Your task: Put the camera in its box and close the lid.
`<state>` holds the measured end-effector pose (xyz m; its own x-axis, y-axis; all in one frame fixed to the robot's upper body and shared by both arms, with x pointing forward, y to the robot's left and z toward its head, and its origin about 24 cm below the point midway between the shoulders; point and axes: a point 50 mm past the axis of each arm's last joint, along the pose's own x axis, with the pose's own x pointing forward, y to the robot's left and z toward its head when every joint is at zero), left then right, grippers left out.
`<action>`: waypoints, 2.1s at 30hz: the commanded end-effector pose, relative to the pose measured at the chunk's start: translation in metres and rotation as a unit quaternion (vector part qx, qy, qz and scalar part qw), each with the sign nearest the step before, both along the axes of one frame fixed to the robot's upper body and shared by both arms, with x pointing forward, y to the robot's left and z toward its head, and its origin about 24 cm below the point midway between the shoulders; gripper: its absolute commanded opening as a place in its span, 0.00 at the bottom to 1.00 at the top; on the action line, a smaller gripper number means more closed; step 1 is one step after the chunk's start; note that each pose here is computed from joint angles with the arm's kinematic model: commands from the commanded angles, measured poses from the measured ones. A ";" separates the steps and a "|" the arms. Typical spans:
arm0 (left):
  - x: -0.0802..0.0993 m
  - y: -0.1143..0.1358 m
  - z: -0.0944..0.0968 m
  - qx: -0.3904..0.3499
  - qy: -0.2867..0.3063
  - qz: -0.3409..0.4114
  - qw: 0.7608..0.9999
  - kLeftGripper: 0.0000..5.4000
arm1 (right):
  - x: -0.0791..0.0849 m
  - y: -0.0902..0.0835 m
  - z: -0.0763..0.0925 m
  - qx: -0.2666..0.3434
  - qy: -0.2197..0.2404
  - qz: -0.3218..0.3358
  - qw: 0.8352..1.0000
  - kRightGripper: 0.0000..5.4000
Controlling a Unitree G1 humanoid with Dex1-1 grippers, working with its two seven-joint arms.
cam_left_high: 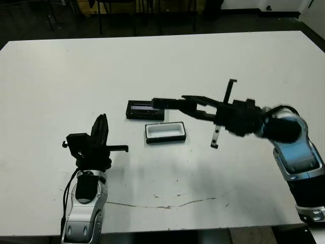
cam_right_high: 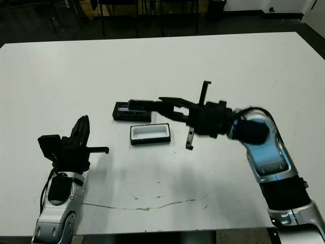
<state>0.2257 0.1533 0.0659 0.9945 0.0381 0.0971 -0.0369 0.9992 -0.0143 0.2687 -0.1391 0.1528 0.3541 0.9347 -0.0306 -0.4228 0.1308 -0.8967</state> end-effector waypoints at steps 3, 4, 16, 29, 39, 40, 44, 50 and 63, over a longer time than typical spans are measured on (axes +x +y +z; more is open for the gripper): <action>-0.002 0.004 -0.005 0.006 0.015 0.002 1.000 0.00 | -0.007 -0.006 -0.023 -0.018 -0.082 0.021 0.996 0.01; -0.003 0.004 -0.005 0.007 0.015 0.002 1.000 0.00 | -0.007 -0.006 -0.026 -0.021 -0.096 0.027 0.995 0.01; -0.003 0.002 -0.006 0.004 0.015 0.002 1.000 0.00 | 0.009 -0.008 -0.024 -0.074 -0.202 0.048 0.975 0.01; -0.003 0.004 -0.005 0.008 0.017 0.002 1.000 0.00 | 0.015 0.006 -0.005 -0.177 -0.257 0.011 0.950 0.01; -0.002 0.002 -0.003 0.003 0.017 0.001 1.000 0.00 | 0.006 0.018 -0.005 -0.245 -0.275 0.005 0.930 0.01; -0.003 0.002 -0.003 0.004 0.017 0.002 1.000 0.00 | 0.007 0.019 -0.006 -0.250 -0.274 0.006 0.929 0.01; -0.003 0.002 -0.004 0.009 0.016 0.001 1.000 0.00 | 0.009 0.019 -0.011 -0.284 -0.280 0.008 0.917 0.01; -0.003 0.002 -0.004 0.006 0.018 0.002 1.000 0.00 | 0.015 0.019 -0.018 -0.304 -0.272 0.009 0.913 0.01; -0.003 0.001 -0.006 0.005 0.016 -0.002 1.000 0.00 | 0.029 0.014 -0.022 -0.328 -0.246 -0.026 0.912 0.01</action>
